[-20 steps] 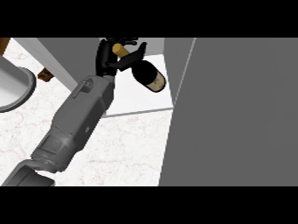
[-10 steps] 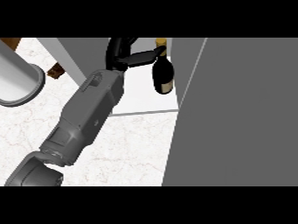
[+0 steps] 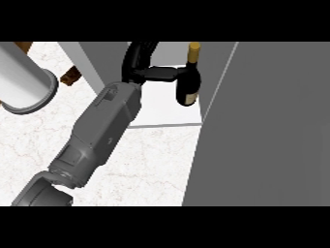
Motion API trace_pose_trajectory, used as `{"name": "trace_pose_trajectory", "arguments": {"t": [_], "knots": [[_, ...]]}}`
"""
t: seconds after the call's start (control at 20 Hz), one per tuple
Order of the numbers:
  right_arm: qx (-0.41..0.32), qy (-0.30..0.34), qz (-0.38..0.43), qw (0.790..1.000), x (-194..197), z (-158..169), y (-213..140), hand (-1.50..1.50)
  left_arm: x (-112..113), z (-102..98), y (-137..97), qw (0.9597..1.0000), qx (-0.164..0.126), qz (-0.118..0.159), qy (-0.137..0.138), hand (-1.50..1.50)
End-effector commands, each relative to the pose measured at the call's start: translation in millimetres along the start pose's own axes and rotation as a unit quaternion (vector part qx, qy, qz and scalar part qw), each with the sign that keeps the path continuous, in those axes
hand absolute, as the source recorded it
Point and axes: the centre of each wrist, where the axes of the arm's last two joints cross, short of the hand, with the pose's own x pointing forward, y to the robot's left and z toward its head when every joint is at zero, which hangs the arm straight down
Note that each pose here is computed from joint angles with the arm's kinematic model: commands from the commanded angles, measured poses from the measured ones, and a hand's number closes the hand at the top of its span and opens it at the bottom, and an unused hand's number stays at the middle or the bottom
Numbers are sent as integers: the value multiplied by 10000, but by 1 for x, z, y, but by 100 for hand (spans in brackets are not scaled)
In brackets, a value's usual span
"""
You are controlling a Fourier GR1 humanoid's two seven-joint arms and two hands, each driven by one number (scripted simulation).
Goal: Pick up the wine, place it into the cabinet and close the cabinet
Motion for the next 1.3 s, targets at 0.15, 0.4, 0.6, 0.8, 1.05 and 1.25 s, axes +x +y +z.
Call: {"name": "trace_pose_trajectory", "arguments": {"t": [0.15, 0.4, 0.6, 0.8, 1.05, 1.25], "knots": [[-55, -144, -421, 9990, 44, 12, -5, -150, -13, 21, 2, 9977, -365, 558, 73, -150], [-77, 36, -400, 9992, 41, 15, -5, -150, -16, 40, -6, 9949, -591, 810, 86, -150], [-121, -153, -457, 9988, 46, 10, -8, -150, -29, 70, -9, 9929, -619, 995, 206, -150], [-201, -39, -399, 9990, 48, 19, -8, -150, -30, 95, -7, 9928, -564, 1041, 203, -150], [-202, -189, -332, 9991, 50, 14, -10, -150, -35, 137, 5, 9921, -479, 1104, 345, -150], [-92, -124, -346, 9993, 49, 17, -8, -150, -31, 165, 2, 9899, -489, 1272, 396, -150]]}}
